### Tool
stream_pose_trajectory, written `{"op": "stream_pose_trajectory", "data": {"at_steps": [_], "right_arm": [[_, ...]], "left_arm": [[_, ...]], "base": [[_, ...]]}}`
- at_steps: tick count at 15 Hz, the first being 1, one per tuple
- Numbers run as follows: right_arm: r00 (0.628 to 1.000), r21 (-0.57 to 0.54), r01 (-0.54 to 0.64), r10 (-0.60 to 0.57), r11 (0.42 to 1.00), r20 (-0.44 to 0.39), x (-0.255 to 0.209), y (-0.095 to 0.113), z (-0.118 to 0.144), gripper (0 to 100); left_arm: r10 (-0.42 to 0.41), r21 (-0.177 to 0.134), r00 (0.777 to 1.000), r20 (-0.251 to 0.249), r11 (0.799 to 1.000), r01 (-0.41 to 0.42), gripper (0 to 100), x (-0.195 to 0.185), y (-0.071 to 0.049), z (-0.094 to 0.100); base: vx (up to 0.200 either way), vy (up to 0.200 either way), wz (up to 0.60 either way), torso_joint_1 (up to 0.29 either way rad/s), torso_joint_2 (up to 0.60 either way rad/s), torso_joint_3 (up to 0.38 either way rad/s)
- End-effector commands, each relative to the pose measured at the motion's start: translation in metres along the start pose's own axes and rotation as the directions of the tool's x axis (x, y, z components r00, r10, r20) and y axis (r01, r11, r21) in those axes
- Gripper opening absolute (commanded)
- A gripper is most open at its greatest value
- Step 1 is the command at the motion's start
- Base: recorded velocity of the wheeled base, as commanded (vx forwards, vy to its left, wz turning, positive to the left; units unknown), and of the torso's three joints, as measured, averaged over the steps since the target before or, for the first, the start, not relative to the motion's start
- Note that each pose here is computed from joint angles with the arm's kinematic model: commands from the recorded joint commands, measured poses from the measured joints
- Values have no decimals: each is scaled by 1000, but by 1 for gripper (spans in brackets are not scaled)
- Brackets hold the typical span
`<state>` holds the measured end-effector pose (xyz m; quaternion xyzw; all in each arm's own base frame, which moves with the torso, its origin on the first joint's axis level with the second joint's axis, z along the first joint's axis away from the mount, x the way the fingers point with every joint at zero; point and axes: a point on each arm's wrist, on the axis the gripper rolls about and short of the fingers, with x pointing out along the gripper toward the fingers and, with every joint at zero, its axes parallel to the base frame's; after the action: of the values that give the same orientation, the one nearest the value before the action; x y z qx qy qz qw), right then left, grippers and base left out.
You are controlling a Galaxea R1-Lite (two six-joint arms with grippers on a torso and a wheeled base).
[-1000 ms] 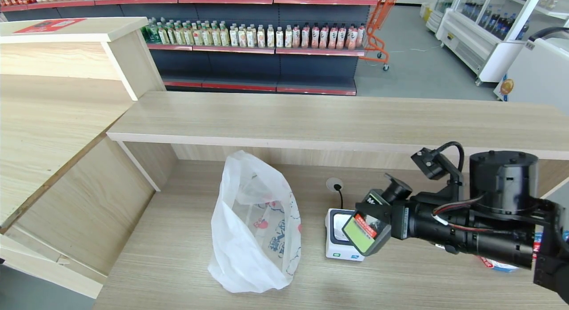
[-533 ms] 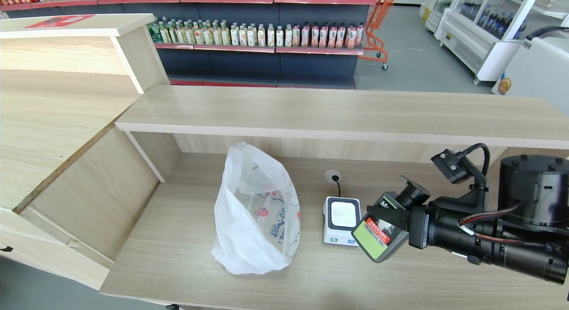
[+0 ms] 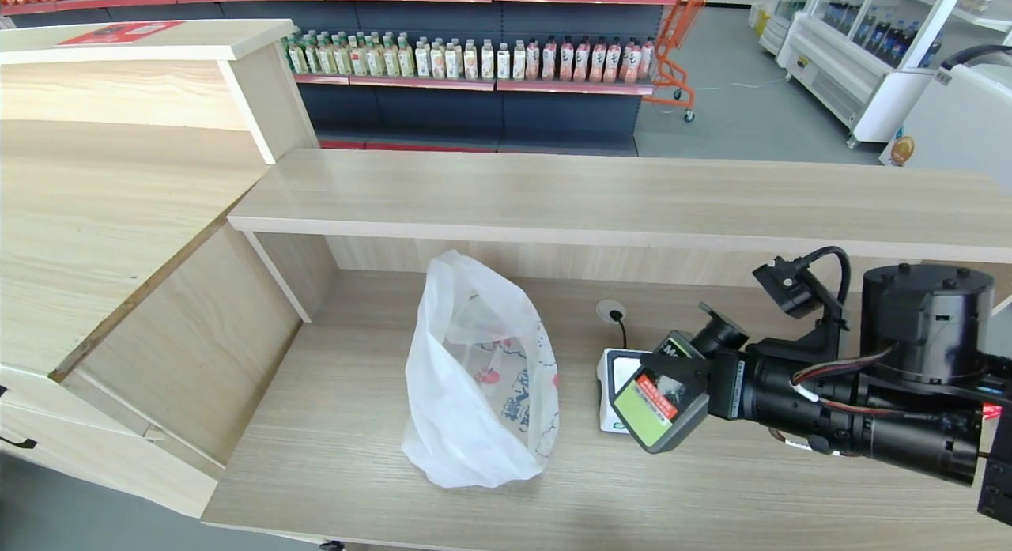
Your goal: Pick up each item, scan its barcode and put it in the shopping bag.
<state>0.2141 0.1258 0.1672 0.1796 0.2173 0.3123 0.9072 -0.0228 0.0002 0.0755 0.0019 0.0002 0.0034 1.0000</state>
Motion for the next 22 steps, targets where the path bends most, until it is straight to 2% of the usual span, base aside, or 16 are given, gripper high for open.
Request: {"op": "stream_pose_trajectory", "data": {"at_steps": [1, 2, 4, 6, 8, 10, 13, 17, 19, 20, 22], "right_arm": [[1000, -1, 8, -8, 1000, -15, 15, -1, 1, 0], [1000, -11, 8, -9, 1000, -19, 19, 1, 1, 0], [996, -160, 60, -68, 985, -49, 40, -6, -2, 0], [992, -231, 101, -116, 968, -49, 61, -11, -3, 0], [992, -241, 79, -100, 967, -75, 87, -9, -9, 0], [993, -207, 59, -78, 977, -87, 96, -10, -10, 0], [989, -161, 106, -121, 981, -86, 114, -35, -18, 0], [984, -166, 110, -131, 980, -123, 150, -46, -32, 0], [981, -237, 87, -125, 968, -150, 178, -51, -47, 0], [987, -261, 47, -85, 964, -138, 198, -40, -50, 0], [992, -358, 14, -58, 933, -113, 222, -35, -52, 0]], "left_arm": [[1, -4, 1000, 0, 1000, -1, 100, 0, 0, 0], [1, -1, 1000, 0, 1000, -1, 100, 0, 0, 0], [-1, -1, 1000, 0, 1000, 1, 100, 0, 0, 0], [-1, -1, 1000, 0, 1000, 1, 100, 0, 0, 0], [1, -1, 1000, 0, 1000, -1, 100, 0, 0, 0], [1, -2, 1000, 0, 1000, -1, 100, 0, 0, 0], [-1, -1, 1000, 0, 1000, 1, 100, 0, 0, 0], [-1, -1, 1000, 0, 1000, 1, 100, 0, 0, 0], [1, -1, 1000, 0, 1000, -1, 100, 0, 0, 0], [1, -1, 1000, 0, 1000, -1, 100, 0, 0, 0], [-1, -1, 1000, 0, 1000, 1, 100, 0, 0, 0]], "base": [[0, 0, 0, 0, 0, 0], [0, 0, 0, 0, 0, 0], [0, 0, 0, 0, 0, 0], [0, 0, 0, 0, 0, 0], [0, 0, 0, 0, 0, 0], [0, 0, 0, 0, 0, 0], [0, 0, 0, 0, 0, 0], [0, 0, 0, 0, 0, 0], [0, 0, 0, 0, 0, 0], [0, 0, 0, 0, 0, 0], [0, 0, 0, 0, 0, 0]]}}
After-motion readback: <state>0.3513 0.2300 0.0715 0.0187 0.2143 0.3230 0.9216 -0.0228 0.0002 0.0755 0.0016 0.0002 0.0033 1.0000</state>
